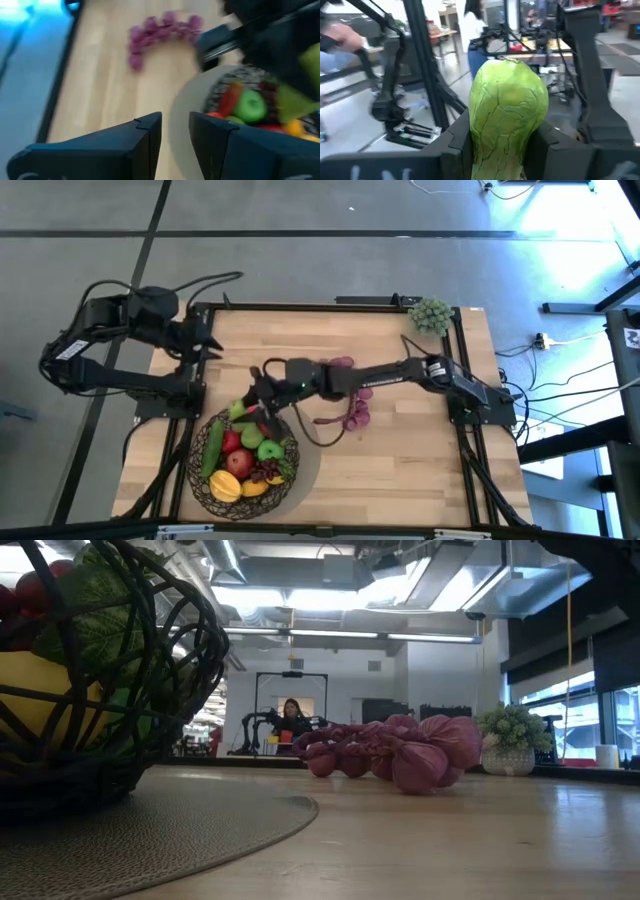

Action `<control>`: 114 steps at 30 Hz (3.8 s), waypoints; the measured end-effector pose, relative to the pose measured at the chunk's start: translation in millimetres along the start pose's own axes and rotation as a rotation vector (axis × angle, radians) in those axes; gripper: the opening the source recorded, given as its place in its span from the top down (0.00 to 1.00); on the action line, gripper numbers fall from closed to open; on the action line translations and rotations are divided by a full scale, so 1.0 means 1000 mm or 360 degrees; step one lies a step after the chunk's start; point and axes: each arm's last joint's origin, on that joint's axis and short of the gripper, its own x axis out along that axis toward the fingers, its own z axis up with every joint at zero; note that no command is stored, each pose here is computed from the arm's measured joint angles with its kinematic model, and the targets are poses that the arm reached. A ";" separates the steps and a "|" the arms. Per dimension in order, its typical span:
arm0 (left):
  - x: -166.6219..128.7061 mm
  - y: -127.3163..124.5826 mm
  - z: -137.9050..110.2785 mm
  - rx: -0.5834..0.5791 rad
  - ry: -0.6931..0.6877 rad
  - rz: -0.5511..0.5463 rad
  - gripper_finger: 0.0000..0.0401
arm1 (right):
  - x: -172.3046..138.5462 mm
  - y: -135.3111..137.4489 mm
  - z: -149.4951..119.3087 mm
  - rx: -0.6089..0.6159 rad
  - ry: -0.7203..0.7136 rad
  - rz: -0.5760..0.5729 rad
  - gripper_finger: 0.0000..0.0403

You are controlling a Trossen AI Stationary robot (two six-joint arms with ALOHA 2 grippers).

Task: Build produce basket
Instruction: Put the green cucumber into the black wire basket, then put the purple garlic into the black wire basket

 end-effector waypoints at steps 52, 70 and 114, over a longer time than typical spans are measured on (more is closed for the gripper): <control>-0.001 -0.006 -0.003 0.0003 0.0027 -0.0174 0.78 | 0.043 -0.009 -0.133 0.0147 0.0076 -0.0157 0.42; -0.001 -0.006 -0.003 -0.0030 0.0035 -0.0176 0.78 | 0.052 -0.005 -0.066 -0.0065 -0.0222 -0.0122 0.36; -0.005 -0.012 -0.008 0.0013 0.0064 -0.0324 0.78 | -0.100 0.033 -0.044 0.0533 0.2199 -0.0666 0.36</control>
